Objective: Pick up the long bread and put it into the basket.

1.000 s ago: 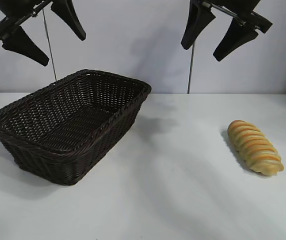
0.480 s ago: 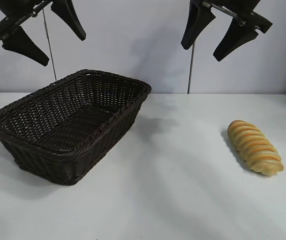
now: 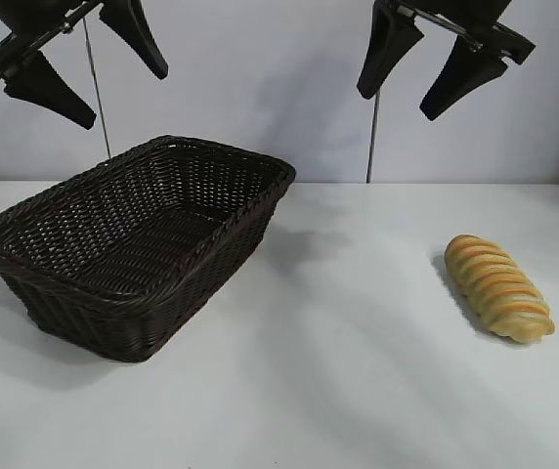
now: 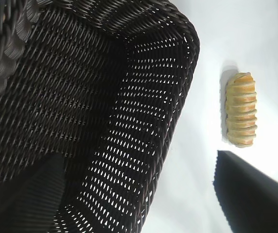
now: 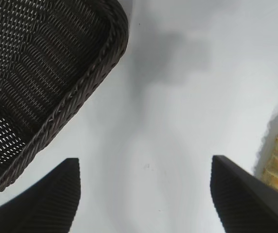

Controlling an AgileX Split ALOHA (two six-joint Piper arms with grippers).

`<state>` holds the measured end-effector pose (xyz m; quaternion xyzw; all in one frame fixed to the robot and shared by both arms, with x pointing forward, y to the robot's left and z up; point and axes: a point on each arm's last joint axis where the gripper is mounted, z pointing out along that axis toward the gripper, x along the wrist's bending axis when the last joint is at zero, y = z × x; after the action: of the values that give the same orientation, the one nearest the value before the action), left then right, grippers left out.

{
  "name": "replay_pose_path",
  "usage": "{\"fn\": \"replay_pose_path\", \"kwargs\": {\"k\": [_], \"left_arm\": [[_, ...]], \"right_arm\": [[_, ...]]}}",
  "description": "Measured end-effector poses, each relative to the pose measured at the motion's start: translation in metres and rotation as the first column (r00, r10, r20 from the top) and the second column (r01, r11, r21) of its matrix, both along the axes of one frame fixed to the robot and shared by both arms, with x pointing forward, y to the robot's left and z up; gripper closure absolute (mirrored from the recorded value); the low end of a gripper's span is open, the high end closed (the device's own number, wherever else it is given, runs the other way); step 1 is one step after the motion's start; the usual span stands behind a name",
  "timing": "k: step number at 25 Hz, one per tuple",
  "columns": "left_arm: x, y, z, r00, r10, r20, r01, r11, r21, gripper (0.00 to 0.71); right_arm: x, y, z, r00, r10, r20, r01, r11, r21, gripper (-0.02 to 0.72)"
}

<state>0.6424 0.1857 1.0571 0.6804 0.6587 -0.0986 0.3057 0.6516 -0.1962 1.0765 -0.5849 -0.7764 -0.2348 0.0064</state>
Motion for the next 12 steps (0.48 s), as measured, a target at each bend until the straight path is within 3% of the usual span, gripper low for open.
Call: {"fn": "replay_pose_path", "kwargs": {"k": [6,12], "left_arm": [[-0.003,0.000,0.002,1.000,-0.012,-0.012,0.012,1.000,0.001,0.104],[-0.021,0.005,0.026,0.998,-0.056,-0.002,0.056,0.998,0.036,0.103]], "right_arm": [[0.000,0.000,0.000,1.000,0.000,0.000,0.000,1.000,0.000,0.165],[0.000,0.000,0.000,1.000,0.000,0.000,0.000,1.000,-0.002,0.165]]}}
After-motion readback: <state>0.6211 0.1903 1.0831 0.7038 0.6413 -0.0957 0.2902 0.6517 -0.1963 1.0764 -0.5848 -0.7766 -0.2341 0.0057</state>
